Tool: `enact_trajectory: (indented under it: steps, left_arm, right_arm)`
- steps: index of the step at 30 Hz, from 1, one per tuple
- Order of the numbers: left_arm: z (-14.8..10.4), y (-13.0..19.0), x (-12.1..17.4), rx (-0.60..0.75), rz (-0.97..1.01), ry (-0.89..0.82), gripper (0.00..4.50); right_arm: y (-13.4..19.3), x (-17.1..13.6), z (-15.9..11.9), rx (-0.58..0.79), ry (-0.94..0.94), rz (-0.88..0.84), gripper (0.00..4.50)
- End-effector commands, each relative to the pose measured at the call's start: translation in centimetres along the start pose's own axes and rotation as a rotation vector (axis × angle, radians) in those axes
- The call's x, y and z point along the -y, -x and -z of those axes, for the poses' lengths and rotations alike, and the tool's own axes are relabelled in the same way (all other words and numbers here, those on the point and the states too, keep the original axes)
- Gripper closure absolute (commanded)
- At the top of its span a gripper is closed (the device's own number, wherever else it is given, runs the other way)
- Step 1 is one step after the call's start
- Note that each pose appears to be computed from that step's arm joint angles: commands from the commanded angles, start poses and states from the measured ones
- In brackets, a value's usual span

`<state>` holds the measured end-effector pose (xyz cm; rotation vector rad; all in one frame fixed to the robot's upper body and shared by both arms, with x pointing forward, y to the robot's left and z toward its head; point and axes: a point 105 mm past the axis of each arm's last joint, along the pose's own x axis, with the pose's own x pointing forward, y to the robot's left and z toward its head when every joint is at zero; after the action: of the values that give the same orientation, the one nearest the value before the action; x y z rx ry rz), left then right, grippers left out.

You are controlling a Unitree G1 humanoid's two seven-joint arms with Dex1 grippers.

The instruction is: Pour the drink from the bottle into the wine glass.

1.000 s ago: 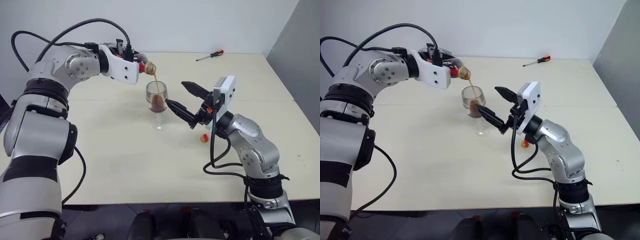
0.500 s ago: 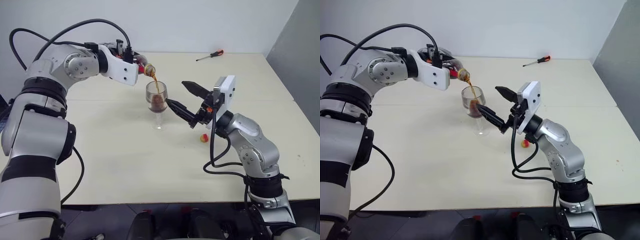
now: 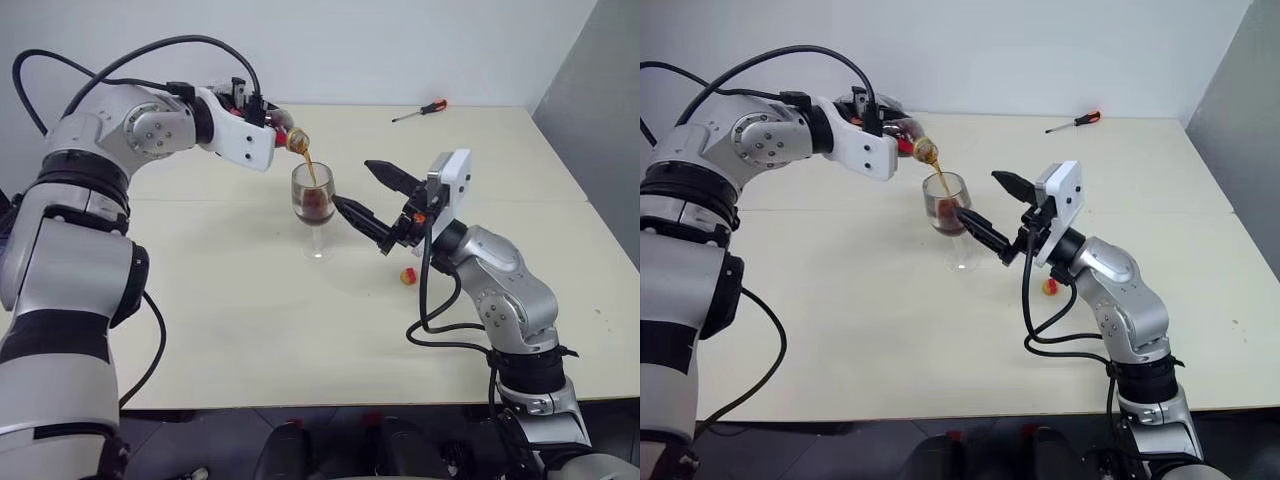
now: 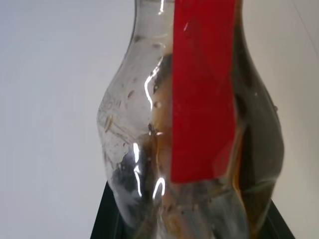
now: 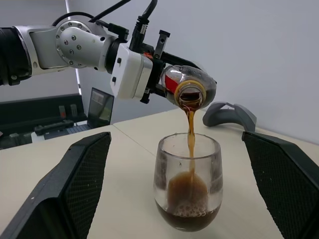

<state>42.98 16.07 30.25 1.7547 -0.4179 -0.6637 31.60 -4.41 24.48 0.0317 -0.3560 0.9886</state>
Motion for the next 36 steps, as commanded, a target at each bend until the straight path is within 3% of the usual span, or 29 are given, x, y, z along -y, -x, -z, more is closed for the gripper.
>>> enact_trajectory:
  steps: [1, 36]
  left_arm:
    - [0.22, 0.85, -2.62, -0.015, -0.073, -0.036, 3.45]
    - [0.32, 0.87, -3.01, -0.028, -0.082, -0.06, 3.45]
  right_arm:
    - [-0.11, 0.25, -1.59, 0.048, 0.052, 0.005, 0.0]
    - [-0.09, 0.7, -1.42, 0.045, 0.063, 0.016, 0.0]
